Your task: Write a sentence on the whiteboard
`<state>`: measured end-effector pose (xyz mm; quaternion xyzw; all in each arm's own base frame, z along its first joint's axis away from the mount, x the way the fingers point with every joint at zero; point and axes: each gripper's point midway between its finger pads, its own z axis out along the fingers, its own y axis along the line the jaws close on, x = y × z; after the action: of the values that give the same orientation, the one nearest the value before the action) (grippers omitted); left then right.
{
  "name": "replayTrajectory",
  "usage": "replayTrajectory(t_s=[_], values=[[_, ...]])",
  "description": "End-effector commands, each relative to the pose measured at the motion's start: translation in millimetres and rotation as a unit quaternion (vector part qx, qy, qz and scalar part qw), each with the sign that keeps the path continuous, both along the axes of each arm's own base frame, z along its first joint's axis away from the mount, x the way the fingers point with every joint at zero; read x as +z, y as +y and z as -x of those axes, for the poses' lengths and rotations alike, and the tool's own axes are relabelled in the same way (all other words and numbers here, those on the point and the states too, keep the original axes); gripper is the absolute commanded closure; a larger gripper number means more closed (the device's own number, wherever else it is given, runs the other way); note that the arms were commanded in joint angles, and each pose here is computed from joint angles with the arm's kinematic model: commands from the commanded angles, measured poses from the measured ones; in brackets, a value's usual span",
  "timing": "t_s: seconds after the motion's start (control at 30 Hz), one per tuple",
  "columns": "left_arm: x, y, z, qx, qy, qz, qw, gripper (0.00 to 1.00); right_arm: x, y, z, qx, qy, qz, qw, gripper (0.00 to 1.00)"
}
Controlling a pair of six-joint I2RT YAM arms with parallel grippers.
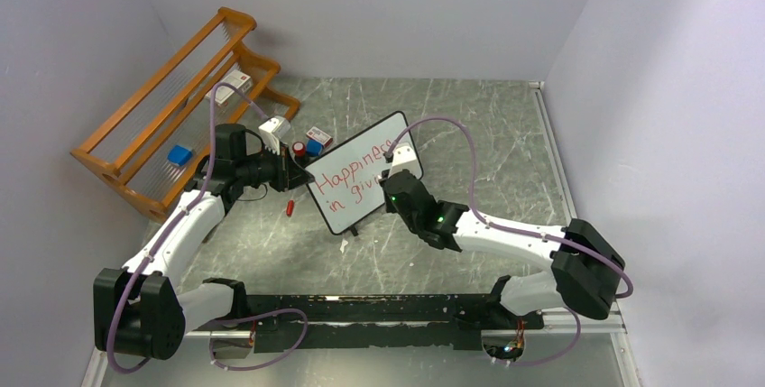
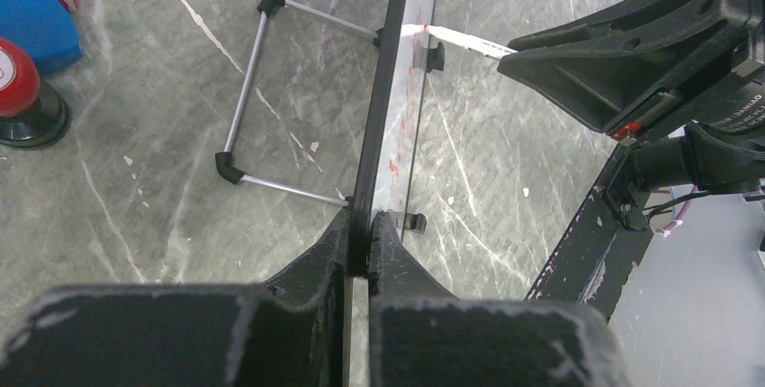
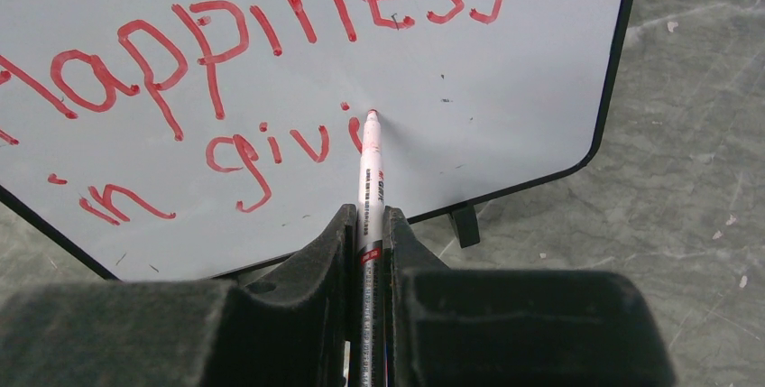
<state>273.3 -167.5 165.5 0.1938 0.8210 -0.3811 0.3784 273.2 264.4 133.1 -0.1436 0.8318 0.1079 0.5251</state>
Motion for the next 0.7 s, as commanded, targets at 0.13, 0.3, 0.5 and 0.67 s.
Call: replayTrajectory(t_s=[0.13,0.3,0.5,0.67], values=[[-39.2,18.3,5.2,0.026,0.045,-0.063,0.997,0.95,2.8,7.0,-8.8,-0.001,-0.004,-0.009,1.000,1.00],[-39.4,18.2,5.1,0.026,0.046,-0.063,0.997,0.95,-3.0,2.8,-3.5,-0.001,0.007,-0.009,1.000,1.00],[-39.3,18.4,4.9,0.026,0.045,-0.063,0.997,0.95,-13.6,-2.8,2.1,-0.001,0.020,-0.001,1.000,1.00],[-39.4,18.5,4.9,0.027,0.046,-0.063,0.997,0.95,-17.1,-4.8,4.6,-0.002,0.024,-0.001,1.000,1.00]])
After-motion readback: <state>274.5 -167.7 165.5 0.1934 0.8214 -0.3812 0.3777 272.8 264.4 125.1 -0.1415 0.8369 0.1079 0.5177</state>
